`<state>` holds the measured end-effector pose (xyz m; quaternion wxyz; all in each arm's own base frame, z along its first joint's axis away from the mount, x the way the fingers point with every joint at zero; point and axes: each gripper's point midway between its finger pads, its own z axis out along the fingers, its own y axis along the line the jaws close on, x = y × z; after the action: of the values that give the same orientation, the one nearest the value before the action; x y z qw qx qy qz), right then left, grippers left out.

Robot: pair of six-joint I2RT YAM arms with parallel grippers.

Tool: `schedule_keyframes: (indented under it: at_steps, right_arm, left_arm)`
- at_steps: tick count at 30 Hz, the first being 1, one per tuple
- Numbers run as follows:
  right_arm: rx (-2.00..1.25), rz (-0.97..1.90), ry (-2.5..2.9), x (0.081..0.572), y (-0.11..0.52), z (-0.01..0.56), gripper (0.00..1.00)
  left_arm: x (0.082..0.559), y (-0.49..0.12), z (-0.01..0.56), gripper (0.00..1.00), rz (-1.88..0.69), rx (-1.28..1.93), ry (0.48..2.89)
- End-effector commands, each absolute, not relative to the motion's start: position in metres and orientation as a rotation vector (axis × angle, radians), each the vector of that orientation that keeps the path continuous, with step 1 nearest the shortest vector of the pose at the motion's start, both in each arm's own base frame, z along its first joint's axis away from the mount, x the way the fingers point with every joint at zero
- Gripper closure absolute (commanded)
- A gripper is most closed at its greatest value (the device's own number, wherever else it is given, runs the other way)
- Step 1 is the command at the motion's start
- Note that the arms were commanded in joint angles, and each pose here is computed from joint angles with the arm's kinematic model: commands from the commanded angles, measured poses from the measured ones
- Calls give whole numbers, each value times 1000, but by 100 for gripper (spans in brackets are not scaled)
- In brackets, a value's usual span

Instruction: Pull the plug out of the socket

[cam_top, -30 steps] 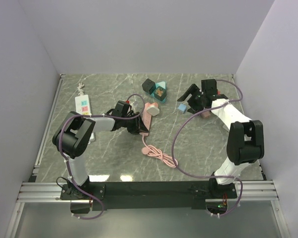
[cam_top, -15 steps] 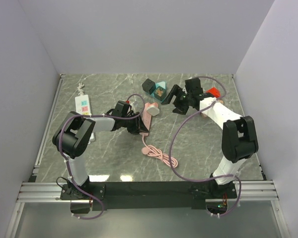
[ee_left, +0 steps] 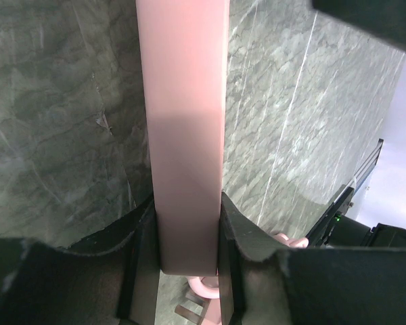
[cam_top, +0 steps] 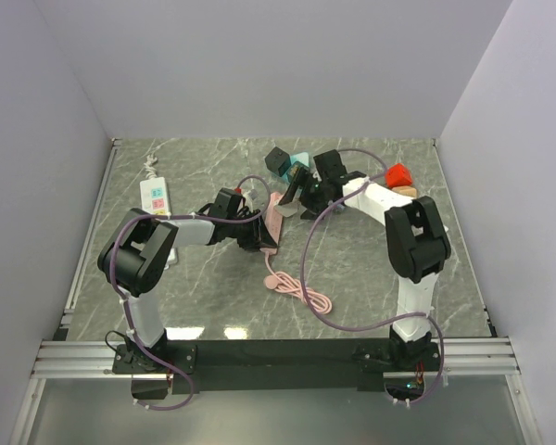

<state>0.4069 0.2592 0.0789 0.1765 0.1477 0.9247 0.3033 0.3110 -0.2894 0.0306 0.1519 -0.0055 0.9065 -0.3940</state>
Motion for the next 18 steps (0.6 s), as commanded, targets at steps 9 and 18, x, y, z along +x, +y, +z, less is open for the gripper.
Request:
schedule_keyframes:
  at_steps: [9, 18]
  right_arm:
    - [428, 1017, 2559, 421, 289, 106, 10]
    - [237, 920, 2613, 390, 270, 111, 11]
  left_arm:
    - [289, -278, 11, 99, -1056, -31, 2725]
    - [288, -276, 7, 99, -1037, -25, 2742]
